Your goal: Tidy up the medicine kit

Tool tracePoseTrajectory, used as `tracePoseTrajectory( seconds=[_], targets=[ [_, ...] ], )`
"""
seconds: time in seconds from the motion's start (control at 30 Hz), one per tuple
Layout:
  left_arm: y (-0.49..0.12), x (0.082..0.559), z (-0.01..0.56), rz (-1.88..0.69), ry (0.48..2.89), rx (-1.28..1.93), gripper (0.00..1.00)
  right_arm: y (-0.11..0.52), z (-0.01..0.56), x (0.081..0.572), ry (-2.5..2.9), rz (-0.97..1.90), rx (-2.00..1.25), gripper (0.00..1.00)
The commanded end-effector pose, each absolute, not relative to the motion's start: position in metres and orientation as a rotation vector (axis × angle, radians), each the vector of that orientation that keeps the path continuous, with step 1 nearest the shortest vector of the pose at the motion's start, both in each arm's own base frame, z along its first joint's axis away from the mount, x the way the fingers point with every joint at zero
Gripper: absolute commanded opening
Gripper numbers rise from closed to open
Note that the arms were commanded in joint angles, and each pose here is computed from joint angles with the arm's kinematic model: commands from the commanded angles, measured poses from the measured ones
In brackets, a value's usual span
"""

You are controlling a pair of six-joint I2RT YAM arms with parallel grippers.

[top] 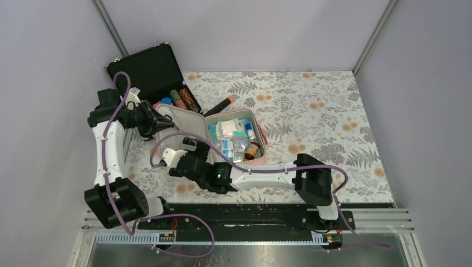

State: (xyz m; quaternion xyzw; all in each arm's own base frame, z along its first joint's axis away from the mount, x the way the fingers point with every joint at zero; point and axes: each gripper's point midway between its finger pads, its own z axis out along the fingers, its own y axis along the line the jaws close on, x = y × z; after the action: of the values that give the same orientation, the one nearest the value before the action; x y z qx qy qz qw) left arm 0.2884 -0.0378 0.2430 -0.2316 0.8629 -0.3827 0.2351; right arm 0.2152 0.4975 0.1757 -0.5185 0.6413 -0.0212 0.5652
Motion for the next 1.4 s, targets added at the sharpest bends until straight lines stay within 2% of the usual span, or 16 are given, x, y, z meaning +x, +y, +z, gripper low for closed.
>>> tracePoseTrajectory(
  seconds=[0.0,0.03,0.1,0.33,0.5,0.6,0.73,0.93,1.0,1.1,1.2,1.27,1.37],
  targets=[
    [-0.042,0.287,0.263,-0.984,2.363,-0.507,0.34,0.494,0.223,0.219,1.478,-0.004,-1.08,0.99],
    [-0.041,0.289,0.266,-0.97,2.356,-0.489,0.42,0.493,0.224,0.219,1.48,-0.005,-1.079,0.99],
    [-0.038,0.291,0.276,-0.938,2.339,-0.446,0.5,0.493,0.224,0.219,1.48,-0.003,-1.08,0.99],
    [-0.023,0.291,0.328,-0.717,2.253,-0.243,0.62,0.49,0.224,0.218,1.483,-0.002,-1.078,1.0],
    [0.011,0.281,0.308,-0.415,2.272,-0.284,0.72,0.489,0.223,0.219,1.488,0.0,-1.074,1.0],
    [0.021,0.274,0.283,-0.354,2.318,-0.326,0.71,0.488,0.222,0.219,1.49,0.002,-1.076,0.99],
    [0.013,0.27,0.256,-0.435,2.382,-0.38,0.65,0.486,0.22,0.22,1.499,0.004,-1.074,0.99],
    [-0.006,0.272,0.241,-0.624,2.414,-0.426,0.35,0.484,0.219,0.223,1.508,0.005,-1.07,0.99],
    [-0.011,0.273,0.243,-0.665,2.396,-0.43,0.28,0.484,0.217,0.223,1.512,0.008,-1.076,1.0],
    [-0.016,0.274,0.248,-0.704,2.365,-0.415,0.27,0.486,0.21,0.218,1.538,0.036,-1.109,1.0],
    [-0.024,0.275,0.254,-0.765,2.328,-0.376,0.31,0.49,0.19,0.196,1.659,0.201,-1.254,0.99],
    [-0.026,0.279,0.256,-0.788,2.302,-0.356,0.34,0.493,0.181,0.158,1.805,0.52,-1.436,0.99],
    [-0.03,0.283,0.261,-0.816,2.263,-0.307,0.4,0.469,0.205,0.129,1.953,0.894,-1.499,1.0]
  ],
)
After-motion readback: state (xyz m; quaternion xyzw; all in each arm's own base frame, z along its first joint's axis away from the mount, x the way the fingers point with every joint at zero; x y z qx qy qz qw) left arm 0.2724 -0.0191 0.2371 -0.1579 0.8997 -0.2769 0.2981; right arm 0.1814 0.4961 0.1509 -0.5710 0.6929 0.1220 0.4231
